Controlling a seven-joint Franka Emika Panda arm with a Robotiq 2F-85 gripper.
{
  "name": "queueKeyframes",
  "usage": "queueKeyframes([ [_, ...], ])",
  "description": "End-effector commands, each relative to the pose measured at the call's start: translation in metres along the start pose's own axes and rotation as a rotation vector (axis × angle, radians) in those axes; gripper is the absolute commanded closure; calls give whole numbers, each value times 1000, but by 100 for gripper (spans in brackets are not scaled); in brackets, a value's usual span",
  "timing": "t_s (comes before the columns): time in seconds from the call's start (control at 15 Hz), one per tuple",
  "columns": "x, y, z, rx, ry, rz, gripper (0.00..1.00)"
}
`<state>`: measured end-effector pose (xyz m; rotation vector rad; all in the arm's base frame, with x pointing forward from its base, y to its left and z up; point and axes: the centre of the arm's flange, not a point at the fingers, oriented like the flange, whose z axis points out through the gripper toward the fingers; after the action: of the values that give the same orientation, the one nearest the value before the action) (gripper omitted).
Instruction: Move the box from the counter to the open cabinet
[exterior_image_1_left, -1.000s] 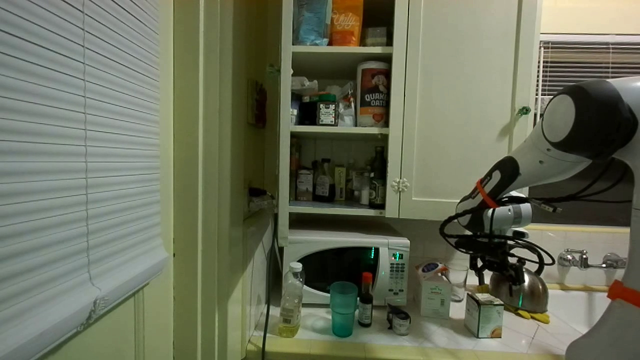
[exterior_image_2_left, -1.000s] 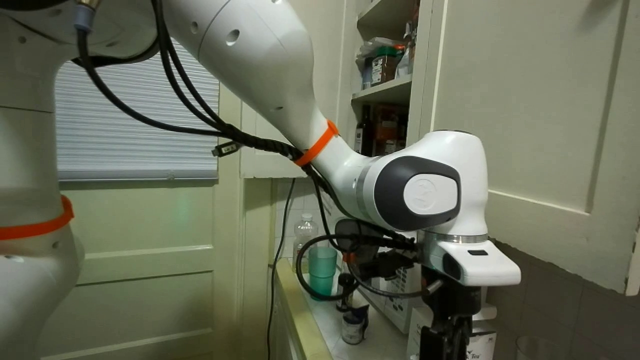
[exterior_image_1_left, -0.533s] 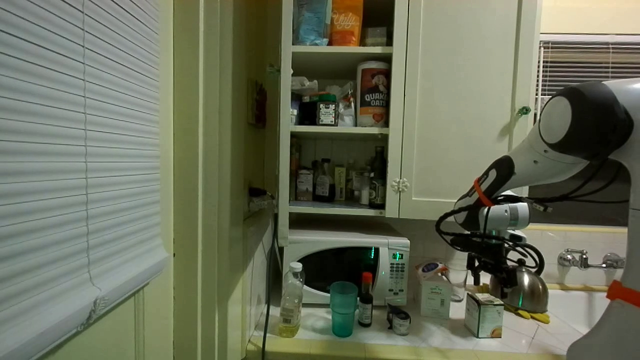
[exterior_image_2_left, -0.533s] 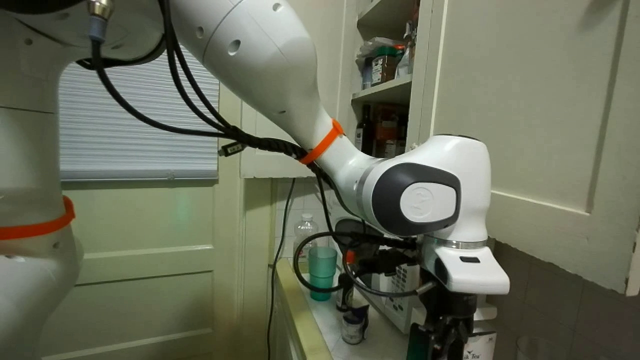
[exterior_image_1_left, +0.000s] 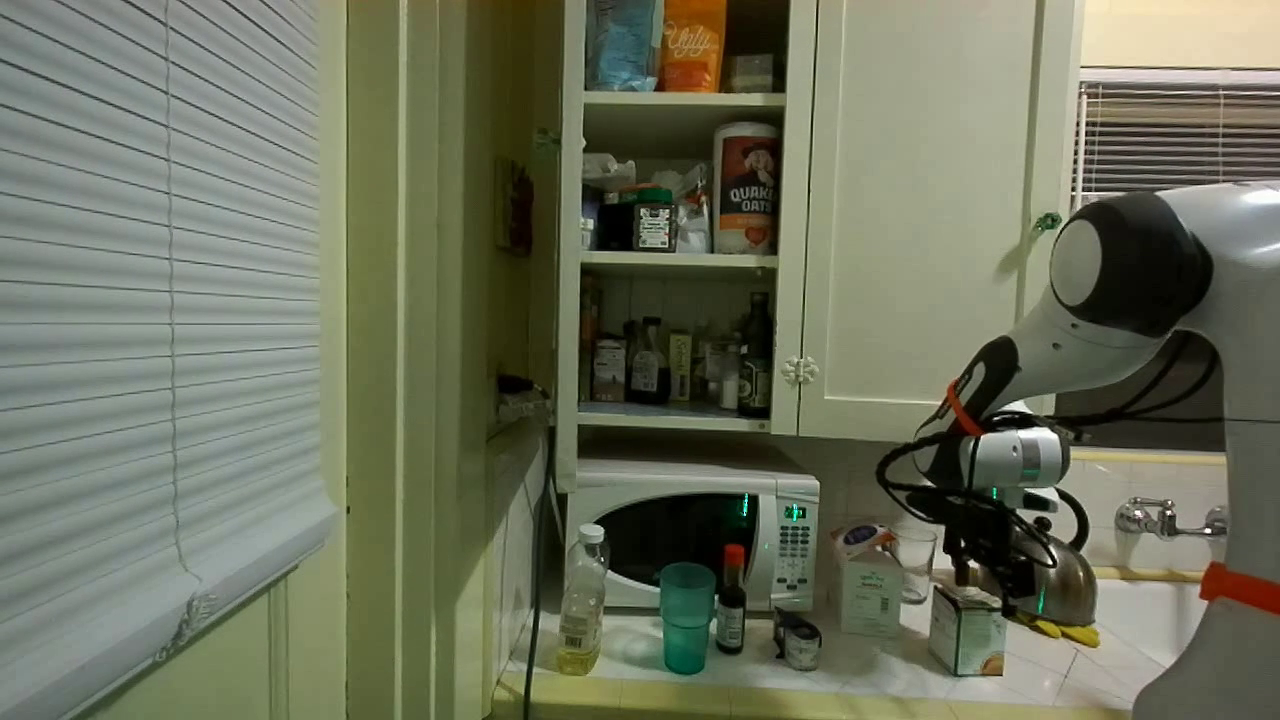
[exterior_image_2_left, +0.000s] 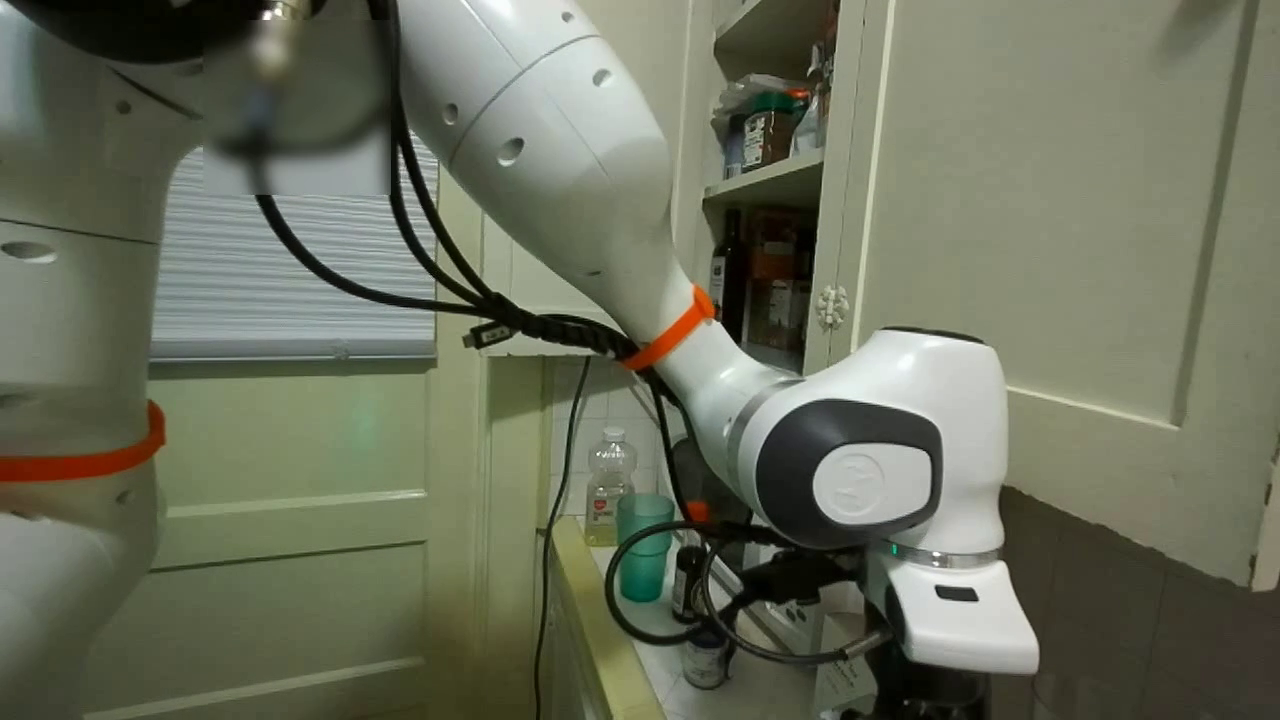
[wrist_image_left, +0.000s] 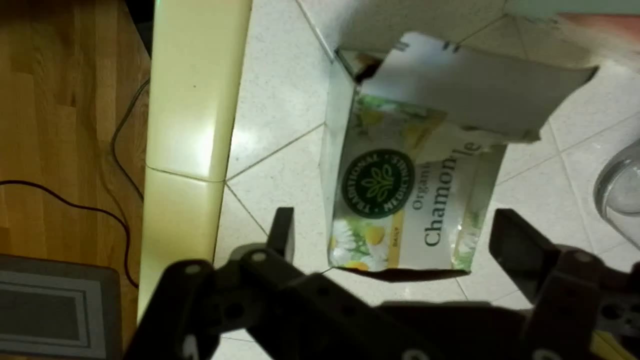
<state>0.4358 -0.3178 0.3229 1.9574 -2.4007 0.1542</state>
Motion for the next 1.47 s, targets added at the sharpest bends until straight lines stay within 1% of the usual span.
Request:
queueKeyframes([
  [0.0,-3,-4,18,28,6,17,0],
  [0.13,-4,-6,22,31,13,9,1],
  [0.2,-5,-6,23,30,17,7,26],
  [0.27,-5,-6,24,29,15,7,26],
  [0.33,-6,-6,25,28,16,3,32],
  [0.53,-7,-4,25,24,16,-2,56],
  [0.6,-8,-3,23,27,19,-5,62],
  [0.73,-10,1,18,25,15,-15,66],
  [0.93,-21,13,-3,17,9,-69,79],
  [1.0,-26,16,-10,19,13,-92,80],
  [1.07,-30,20,-17,25,15,-115,82],
  [1.2,-40,26,-32,26,20,-173,89],
  [1.27,-45,30,-40,28,28,-209,94],
  [1.4,-57,37,-60,20,42,-293,98],
])
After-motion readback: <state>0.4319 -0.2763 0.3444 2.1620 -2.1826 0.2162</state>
